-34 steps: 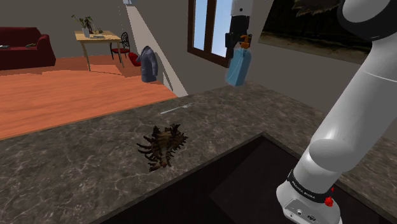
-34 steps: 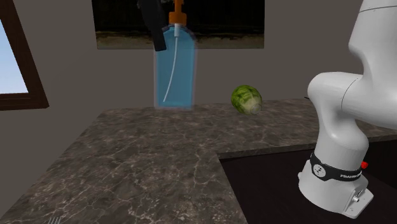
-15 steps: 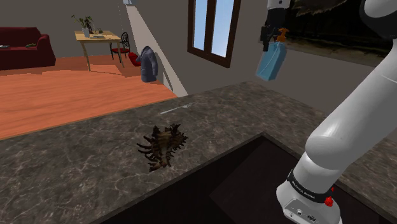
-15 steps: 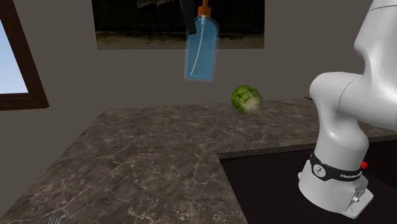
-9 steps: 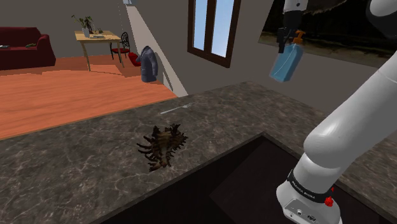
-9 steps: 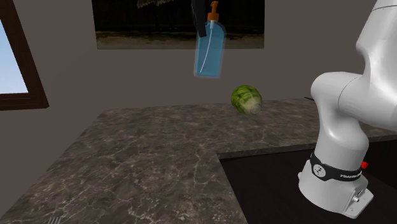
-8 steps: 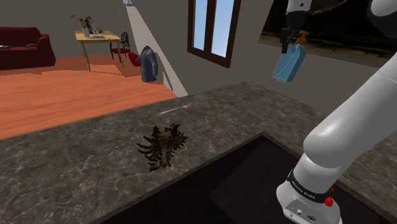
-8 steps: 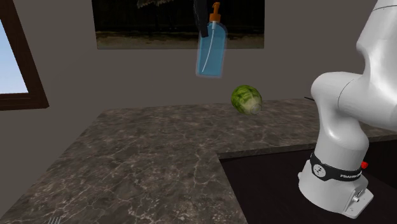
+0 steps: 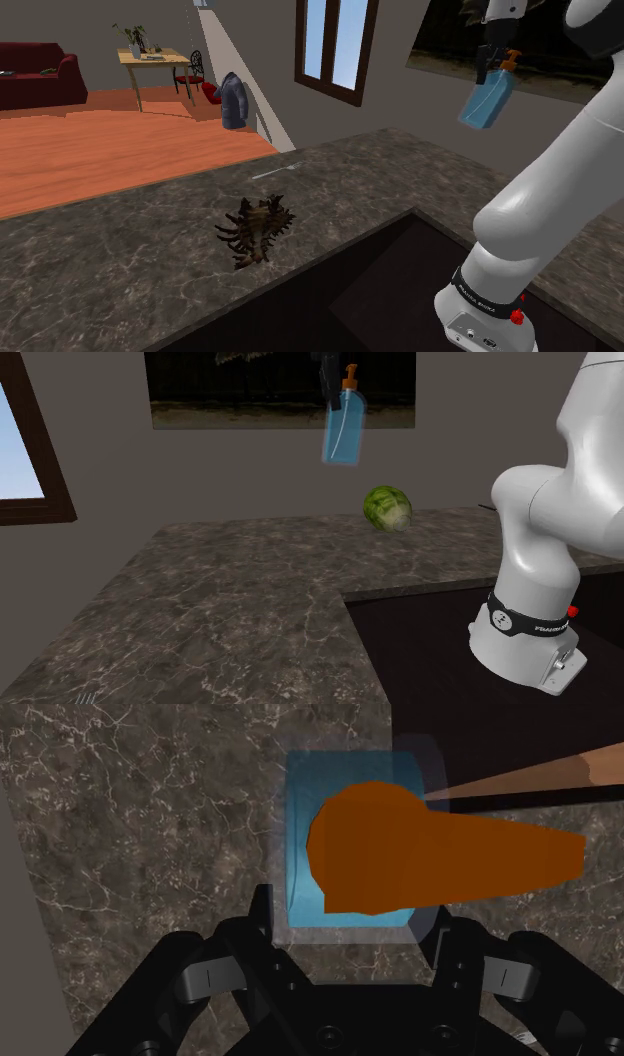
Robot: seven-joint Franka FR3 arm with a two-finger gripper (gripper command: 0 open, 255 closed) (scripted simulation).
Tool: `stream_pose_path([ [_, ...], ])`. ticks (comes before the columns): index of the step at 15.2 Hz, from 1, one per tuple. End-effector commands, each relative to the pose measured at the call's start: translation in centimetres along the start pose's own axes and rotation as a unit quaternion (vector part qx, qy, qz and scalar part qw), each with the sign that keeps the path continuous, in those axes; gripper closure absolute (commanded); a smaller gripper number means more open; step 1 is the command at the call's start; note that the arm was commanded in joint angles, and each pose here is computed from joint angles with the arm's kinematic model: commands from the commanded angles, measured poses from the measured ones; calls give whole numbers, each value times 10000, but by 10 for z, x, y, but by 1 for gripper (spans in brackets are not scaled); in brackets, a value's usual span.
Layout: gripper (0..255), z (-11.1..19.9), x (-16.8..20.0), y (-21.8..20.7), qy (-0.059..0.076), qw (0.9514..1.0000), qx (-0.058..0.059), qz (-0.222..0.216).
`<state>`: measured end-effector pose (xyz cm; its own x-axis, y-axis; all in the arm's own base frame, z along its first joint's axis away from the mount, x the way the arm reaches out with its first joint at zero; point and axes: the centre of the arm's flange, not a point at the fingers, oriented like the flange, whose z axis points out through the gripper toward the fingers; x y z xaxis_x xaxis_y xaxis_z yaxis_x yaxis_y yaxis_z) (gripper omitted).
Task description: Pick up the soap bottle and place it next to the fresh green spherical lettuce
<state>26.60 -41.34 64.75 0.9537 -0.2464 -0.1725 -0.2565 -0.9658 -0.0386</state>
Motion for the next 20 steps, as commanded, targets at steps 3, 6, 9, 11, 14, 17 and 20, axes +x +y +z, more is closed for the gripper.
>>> stream_pose_path([
  [3,255,2,-24,48,-1,10000,-4,-8],
  [6,255,3,-41,83,-1,10000,-4,-8],
  [9,255,5,-59,119,-1,10000,-4,-8],
  [11,255,6,-70,140,-1,10000,-4,-8],
  [14,255,21,-67,141,-1,10000,-4,-8],
  [17,255,37,-64,142,-1,10000,-4,-8],
  [20,255,52,-61,142,-1,10000,-4,-8],
])
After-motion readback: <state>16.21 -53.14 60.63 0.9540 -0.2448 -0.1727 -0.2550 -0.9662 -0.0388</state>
